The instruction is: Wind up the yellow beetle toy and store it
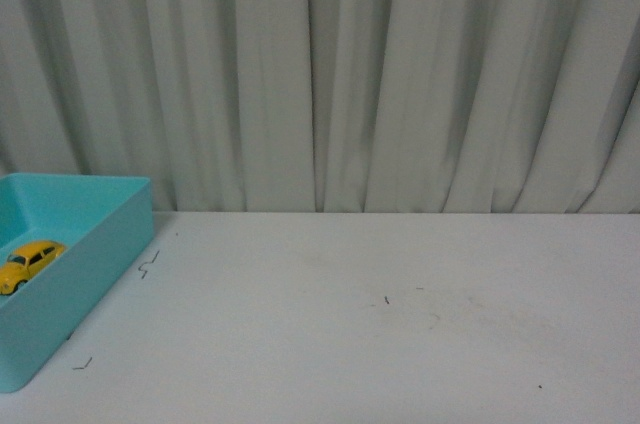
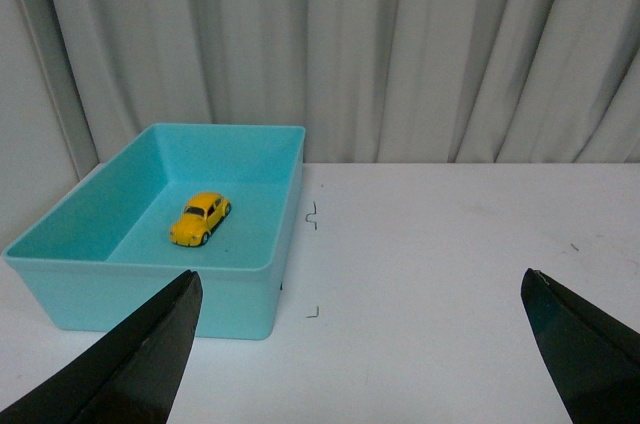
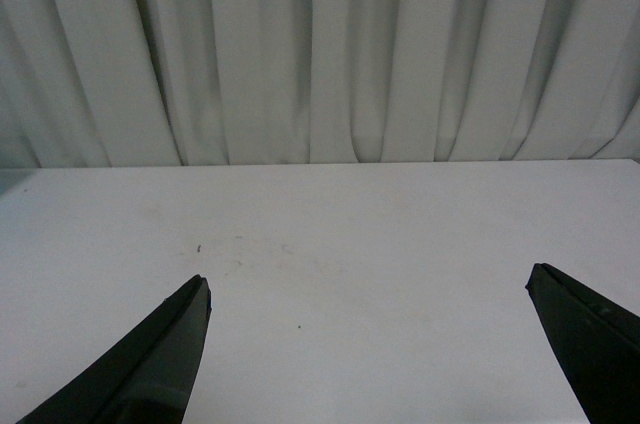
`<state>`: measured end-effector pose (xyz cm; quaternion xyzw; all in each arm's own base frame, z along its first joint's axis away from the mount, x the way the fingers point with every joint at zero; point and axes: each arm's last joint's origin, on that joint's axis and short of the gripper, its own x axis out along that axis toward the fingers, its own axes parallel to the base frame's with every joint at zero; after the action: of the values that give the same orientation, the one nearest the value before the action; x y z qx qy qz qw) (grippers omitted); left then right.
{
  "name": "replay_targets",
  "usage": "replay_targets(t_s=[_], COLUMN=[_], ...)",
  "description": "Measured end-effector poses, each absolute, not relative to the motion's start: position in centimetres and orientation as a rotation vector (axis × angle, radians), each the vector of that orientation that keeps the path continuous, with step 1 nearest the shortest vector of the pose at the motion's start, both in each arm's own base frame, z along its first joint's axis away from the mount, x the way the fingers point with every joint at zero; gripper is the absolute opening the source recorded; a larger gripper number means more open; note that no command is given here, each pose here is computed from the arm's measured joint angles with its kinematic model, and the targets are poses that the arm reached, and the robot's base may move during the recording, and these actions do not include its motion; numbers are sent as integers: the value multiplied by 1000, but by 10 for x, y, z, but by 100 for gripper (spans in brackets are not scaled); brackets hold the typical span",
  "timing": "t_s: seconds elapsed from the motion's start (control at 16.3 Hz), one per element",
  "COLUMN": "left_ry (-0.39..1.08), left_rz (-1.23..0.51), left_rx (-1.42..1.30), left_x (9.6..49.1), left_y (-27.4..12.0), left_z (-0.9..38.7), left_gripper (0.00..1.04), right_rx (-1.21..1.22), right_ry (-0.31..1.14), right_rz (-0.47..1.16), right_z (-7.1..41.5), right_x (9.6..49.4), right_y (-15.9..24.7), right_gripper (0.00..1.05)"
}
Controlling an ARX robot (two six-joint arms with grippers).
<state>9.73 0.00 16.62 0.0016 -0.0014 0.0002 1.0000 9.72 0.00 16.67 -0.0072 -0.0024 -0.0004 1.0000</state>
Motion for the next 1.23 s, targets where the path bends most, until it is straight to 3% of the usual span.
replay_targets(t_s=[1.23], left_ry=[-3], left_rz=[0], left_rx=[3], left_x=[97], left_y=[0], left_z=[166], left_gripper=[98], right_rx=[-15], right_ry=[-5], right_rz=[-1], right_z=[167], right_x=[97], right_y=[0], right_gripper=[98])
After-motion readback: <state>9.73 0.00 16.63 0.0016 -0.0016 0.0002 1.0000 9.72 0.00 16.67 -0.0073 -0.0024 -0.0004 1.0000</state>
